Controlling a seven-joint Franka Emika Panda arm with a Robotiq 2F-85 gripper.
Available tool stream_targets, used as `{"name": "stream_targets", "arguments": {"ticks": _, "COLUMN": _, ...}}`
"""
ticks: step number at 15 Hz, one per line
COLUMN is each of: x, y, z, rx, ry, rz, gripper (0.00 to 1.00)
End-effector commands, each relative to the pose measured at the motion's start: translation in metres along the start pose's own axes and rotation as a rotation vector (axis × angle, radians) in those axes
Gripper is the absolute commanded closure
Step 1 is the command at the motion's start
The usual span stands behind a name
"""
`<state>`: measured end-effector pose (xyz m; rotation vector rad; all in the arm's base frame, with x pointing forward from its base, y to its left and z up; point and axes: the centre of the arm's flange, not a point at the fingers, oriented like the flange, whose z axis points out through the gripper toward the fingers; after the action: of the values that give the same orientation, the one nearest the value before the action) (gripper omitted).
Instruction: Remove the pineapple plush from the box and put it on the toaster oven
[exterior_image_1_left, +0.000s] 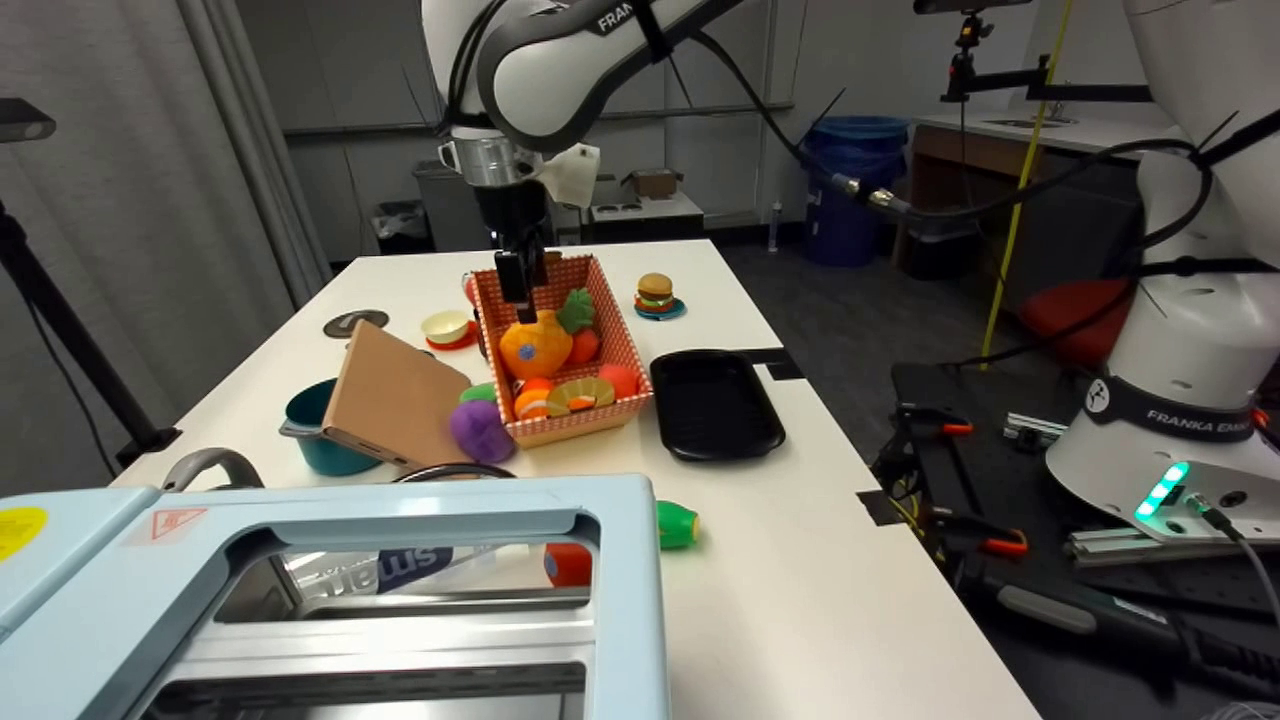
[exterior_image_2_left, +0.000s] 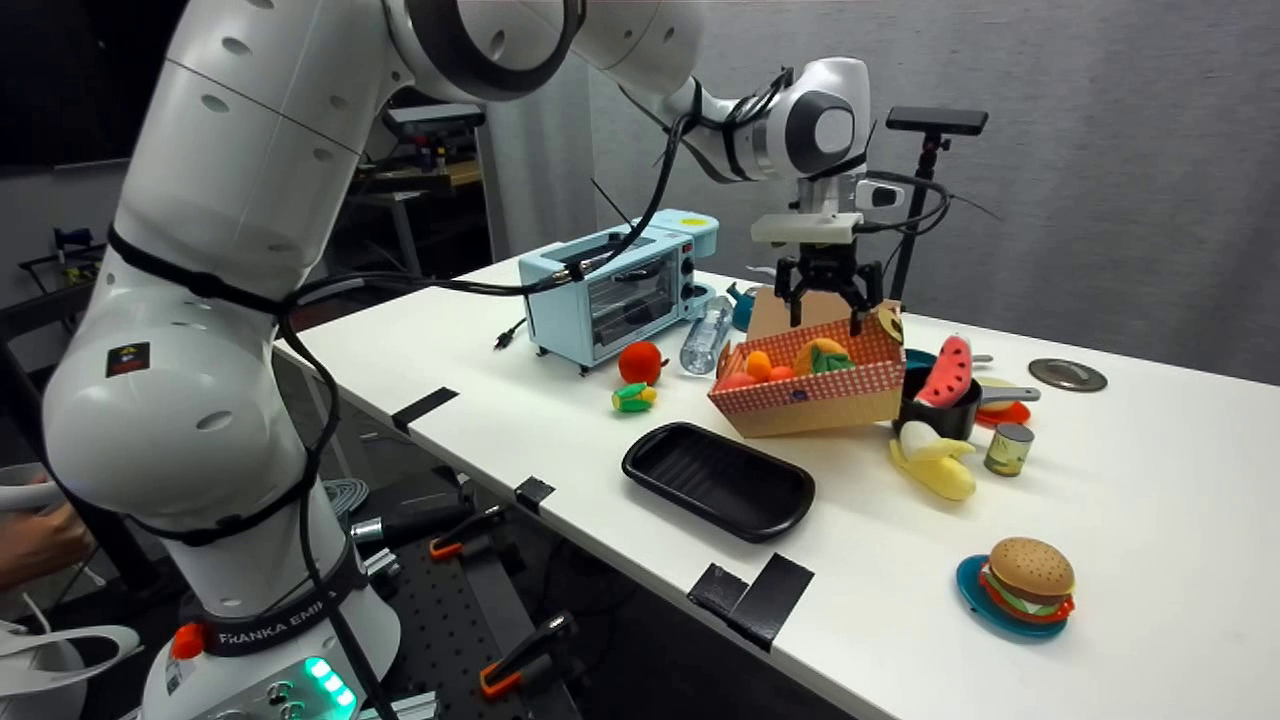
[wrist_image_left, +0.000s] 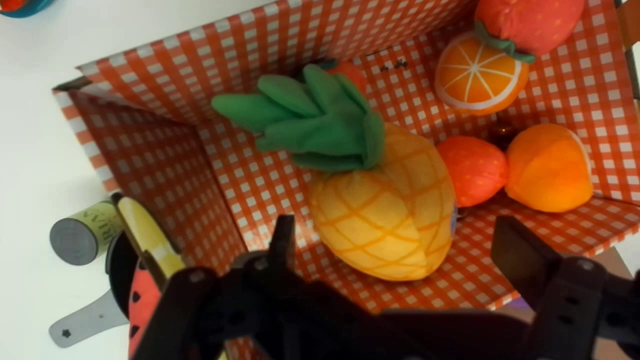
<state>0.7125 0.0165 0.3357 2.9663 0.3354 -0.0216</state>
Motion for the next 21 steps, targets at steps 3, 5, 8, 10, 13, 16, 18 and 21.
{"name": "stream_targets", "arguments": {"ticks": 3, "x": 0.014, "y": -0.002, "z": 0.022, "rx": -0.007, "ry": 0.006, "rz": 0.002, "gripper": 0.02}}
{"name": "stream_targets", "arguments": {"ticks": 5, "x": 0.015, "y": -0.005, "z": 0.031, "rx": -0.004, "ry": -0.002, "rz": -0.003, "gripper": 0.01}}
{"name": "stream_targets", "arguments": {"ticks": 8, "x": 0.016, "y": -0.008, "z": 0.045, "rx": 0.005, "ry": -0.018, "rz": -0.005, "gripper": 0.0}}
{"name": "stream_targets", "arguments": {"ticks": 10, "x": 0.016, "y": -0.008, "z": 0.052, "rx": 0.011, "ry": -0.026, "rz": -0.001, "gripper": 0.26}}
{"name": "stream_targets", "arguments": {"ticks": 13, "x": 0.016, "y": -0.009, "z": 0.054, "rx": 0.012, "ry": -0.028, "rz": 0.001, "gripper": 0.37}}
{"name": "stream_targets", "arguments": {"ticks": 16, "x": 0.015, "y": -0.009, "z": 0.051, "rx": 0.011, "ry": -0.027, "rz": 0.005, "gripper": 0.62}}
{"name": "stream_targets", "arguments": {"ticks": 18, "x": 0.014, "y": -0.011, "z": 0.044, "rx": 0.01, "ry": -0.021, "rz": 0.011, "gripper": 0.74}}
{"name": "stream_targets", "arguments": {"ticks": 21, "x": 0.008, "y": -0.017, "z": 0.029, "rx": 0.008, "ry": -0.008, "rz": 0.018, "gripper": 0.95}}
